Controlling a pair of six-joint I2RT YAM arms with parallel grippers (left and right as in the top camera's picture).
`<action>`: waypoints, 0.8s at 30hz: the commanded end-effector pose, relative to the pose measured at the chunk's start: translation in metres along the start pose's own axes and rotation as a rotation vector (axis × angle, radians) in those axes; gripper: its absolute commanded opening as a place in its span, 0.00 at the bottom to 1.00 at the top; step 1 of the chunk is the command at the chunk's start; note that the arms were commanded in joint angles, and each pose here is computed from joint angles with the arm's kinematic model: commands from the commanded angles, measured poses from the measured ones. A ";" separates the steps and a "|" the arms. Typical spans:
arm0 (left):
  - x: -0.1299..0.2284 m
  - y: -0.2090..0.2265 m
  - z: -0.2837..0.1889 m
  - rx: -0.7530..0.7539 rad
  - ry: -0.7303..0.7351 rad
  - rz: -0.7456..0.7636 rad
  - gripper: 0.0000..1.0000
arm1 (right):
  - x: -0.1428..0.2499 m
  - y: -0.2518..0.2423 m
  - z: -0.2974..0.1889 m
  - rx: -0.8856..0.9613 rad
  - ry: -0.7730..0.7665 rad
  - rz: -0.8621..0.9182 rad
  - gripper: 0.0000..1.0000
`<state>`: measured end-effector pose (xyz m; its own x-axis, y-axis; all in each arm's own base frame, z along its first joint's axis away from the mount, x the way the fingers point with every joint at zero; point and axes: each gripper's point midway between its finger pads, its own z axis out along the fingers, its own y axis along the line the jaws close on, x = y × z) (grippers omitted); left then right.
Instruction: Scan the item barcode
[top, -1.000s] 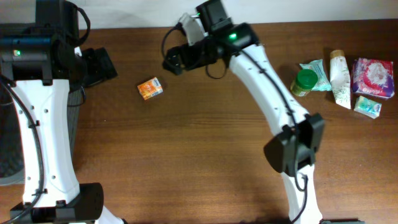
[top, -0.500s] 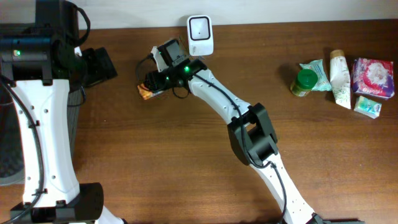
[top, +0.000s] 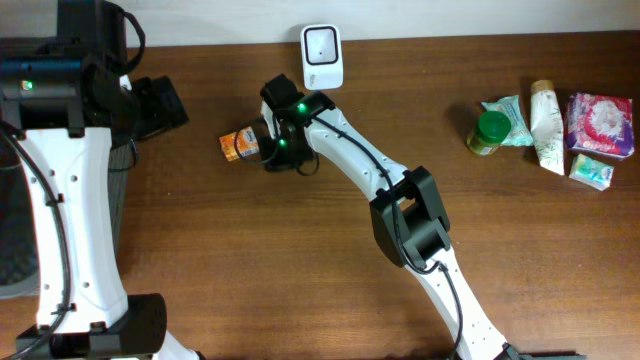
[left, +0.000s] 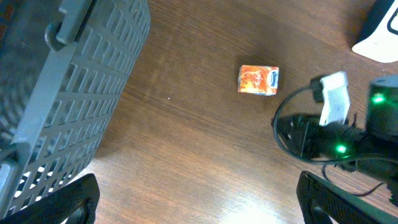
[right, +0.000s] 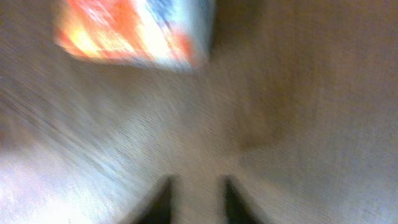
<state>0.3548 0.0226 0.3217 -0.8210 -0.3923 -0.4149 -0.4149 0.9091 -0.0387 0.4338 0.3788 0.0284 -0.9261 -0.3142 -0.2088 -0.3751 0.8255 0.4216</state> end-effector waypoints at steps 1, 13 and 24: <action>0.000 0.002 -0.006 0.003 -0.017 -0.010 0.99 | -0.054 0.031 -0.033 -0.059 -0.235 -0.100 0.54; 0.000 0.002 -0.006 0.002 -0.017 -0.010 0.99 | -0.091 0.037 0.034 0.000 -0.444 -0.193 0.18; 0.000 0.002 -0.006 0.003 -0.017 -0.010 0.99 | 0.021 -0.003 -0.095 0.364 -0.035 -0.052 0.82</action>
<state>0.3546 0.0226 0.3218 -0.8210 -0.3923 -0.4149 -0.4149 0.9091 -0.0387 0.3904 0.3470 0.0653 -0.9194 -0.3720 -0.1276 -0.3909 0.8996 0.1946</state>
